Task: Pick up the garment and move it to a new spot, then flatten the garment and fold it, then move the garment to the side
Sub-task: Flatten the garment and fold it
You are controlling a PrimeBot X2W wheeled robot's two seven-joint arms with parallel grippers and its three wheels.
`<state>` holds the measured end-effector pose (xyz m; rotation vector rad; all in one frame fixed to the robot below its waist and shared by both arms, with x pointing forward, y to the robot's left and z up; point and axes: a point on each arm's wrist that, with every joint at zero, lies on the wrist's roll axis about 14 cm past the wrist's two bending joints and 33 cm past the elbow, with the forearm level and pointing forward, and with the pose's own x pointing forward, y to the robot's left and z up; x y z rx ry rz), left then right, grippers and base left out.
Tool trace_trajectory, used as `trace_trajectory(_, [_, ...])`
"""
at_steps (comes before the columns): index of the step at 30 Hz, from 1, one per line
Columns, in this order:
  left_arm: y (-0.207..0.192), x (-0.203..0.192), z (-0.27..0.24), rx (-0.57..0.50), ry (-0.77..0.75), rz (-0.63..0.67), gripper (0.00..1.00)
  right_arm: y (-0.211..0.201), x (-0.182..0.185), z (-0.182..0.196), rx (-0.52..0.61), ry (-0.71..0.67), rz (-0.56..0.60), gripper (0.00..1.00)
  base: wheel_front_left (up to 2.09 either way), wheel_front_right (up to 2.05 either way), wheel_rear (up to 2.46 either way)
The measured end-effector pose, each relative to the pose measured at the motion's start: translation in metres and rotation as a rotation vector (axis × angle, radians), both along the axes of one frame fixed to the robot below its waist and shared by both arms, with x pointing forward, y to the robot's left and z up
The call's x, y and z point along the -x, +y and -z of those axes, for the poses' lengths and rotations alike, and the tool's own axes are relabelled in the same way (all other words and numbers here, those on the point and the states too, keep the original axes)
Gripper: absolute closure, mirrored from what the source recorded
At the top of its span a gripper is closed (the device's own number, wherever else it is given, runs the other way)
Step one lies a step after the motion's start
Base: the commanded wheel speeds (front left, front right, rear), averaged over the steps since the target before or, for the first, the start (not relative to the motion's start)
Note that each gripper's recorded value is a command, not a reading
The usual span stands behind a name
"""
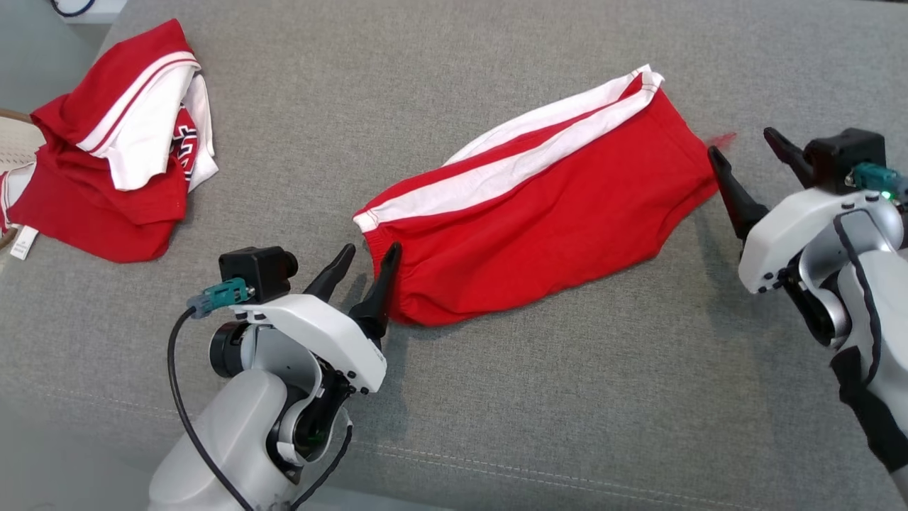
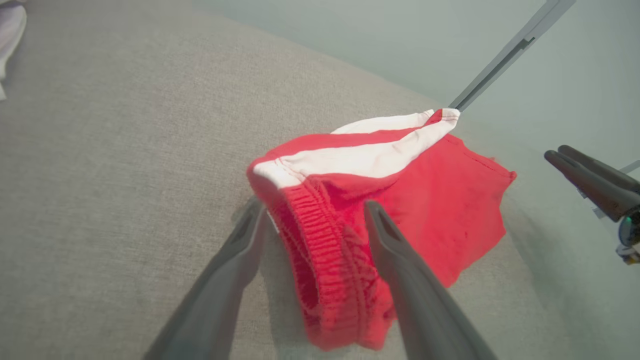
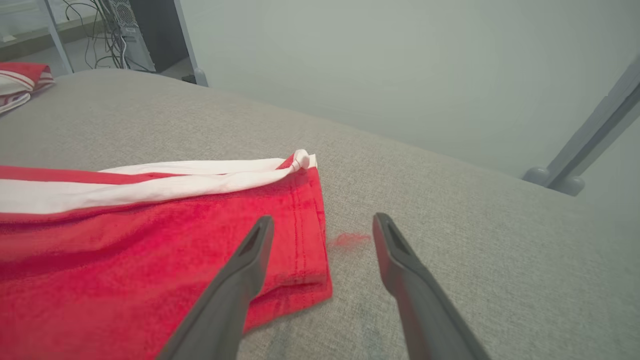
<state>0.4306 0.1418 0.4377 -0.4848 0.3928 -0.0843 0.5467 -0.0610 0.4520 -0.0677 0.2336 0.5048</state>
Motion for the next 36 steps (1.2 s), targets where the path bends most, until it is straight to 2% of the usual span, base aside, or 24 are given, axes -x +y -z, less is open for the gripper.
trace_trajectory(9, [-0.012,-0.006,0.035,0.113,0.111,0.016,0.00,0.007,-0.026,0.042,0.094,0.172,-0.036,0.00,0.00,0.00,0.00])
trace_trajectory(16, [-0.009,-0.015,0.053,0.152,0.165,0.009,0.00,0.022,-0.034,0.072,0.086,0.307,-0.054,0.00,0.00,0.00,0.00])
trace_trajectory(23, [-0.006,-0.019,0.067,0.189,0.212,0.006,0.00,0.034,-0.040,0.077,0.081,0.377,-0.078,0.00,0.00,0.00,0.00])
trace_trajectory(24, [-0.006,-0.020,0.067,0.194,0.214,0.006,0.00,0.035,-0.040,0.077,0.081,0.382,-0.081,0.05,0.00,0.00,0.00])
trace_trajectory(25, [-0.008,-0.021,0.068,0.204,0.216,0.012,0.00,0.035,-0.041,0.076,0.081,0.384,-0.080,0.55,0.00,0.00,0.00])
trace_trajectory(26, [-0.010,-0.021,0.068,0.217,0.220,0.017,0.00,0.035,-0.041,0.077,0.076,0.390,-0.079,0.95,0.00,0.00,0.00])
trace_trajectory(27, [-0.010,-0.022,0.067,0.229,0.218,0.015,0.00,0.036,-0.041,0.078,0.065,0.399,-0.075,1.00,0.00,0.00,0.00])
trace_trajectory(28, [-0.011,-0.022,0.067,0.232,0.218,0.019,0.19,0.037,-0.040,0.079,0.061,0.405,-0.076,1.00,0.00,0.00,0.00])
trace_trajectory(29, [-0.010,-0.022,0.068,0.230,0.220,0.021,0.64,0.038,-0.039,0.079,0.060,0.408,-0.082,1.00,0.00,0.00,0.00])
trace_trajectory(31, [-0.010,-0.022,0.068,0.237,0.220,0.021,0.71,0.041,-0.037,0.078,0.039,0.419,-0.081,1.00,0.00,0.00,0.00])
trace_trajectory(32, [-0.010,-0.021,0.068,0.236,0.221,0.023,0.79,0.041,-0.037,0.077,0.031,0.420,-0.079,1.00,0.00,0.00,0.00])
trace_trajectory(34, [-0.012,-0.021,0.067,0.240,0.220,0.029,0.75,0.041,-0.037,0.074,-0.015,0.422,-0.066,1.00,0.00,0.00,0.00])
trace_trajectory(36, [-0.014,-0.020,0.067,0.252,0.223,0.035,0.78,0.042,-0.032,0.072,-0.051,0.425,-0.064,1.00,0.00,0.00,0.00])
